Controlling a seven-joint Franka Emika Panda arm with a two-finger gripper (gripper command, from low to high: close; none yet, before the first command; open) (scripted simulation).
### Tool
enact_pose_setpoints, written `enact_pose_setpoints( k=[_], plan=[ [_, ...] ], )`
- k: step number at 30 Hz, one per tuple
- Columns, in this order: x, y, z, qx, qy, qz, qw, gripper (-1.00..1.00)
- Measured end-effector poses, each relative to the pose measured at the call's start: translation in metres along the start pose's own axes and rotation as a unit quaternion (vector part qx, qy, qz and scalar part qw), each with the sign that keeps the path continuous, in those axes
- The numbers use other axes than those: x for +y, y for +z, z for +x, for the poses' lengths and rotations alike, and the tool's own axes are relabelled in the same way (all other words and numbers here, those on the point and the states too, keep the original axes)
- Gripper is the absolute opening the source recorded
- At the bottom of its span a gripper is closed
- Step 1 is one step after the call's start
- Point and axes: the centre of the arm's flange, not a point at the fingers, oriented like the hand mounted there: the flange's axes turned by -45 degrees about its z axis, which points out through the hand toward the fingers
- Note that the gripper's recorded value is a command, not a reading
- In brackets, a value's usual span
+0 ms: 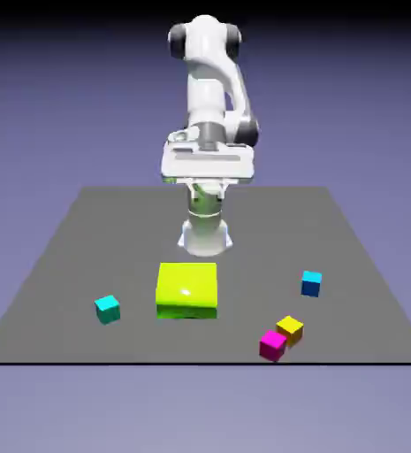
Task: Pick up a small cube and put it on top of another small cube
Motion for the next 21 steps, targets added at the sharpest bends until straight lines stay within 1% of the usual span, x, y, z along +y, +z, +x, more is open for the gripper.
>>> enact_pose_setpoints(
  k=[6,11,16,21],
  plan=[
    [0.045,0.069,-0.021,-0.123,-0.062,0.005,0.990,0.00],
    [0.087,0.123,-0.052,-0.226,-0.115,0.016,0.967,0.00],
    [0.134,0.166,-0.095,-0.329,-0.165,0.032,0.929,0.00],
    [0.180,0.197,-0.142,-0.428,-0.216,0.054,0.876,0.00]
  ],
)
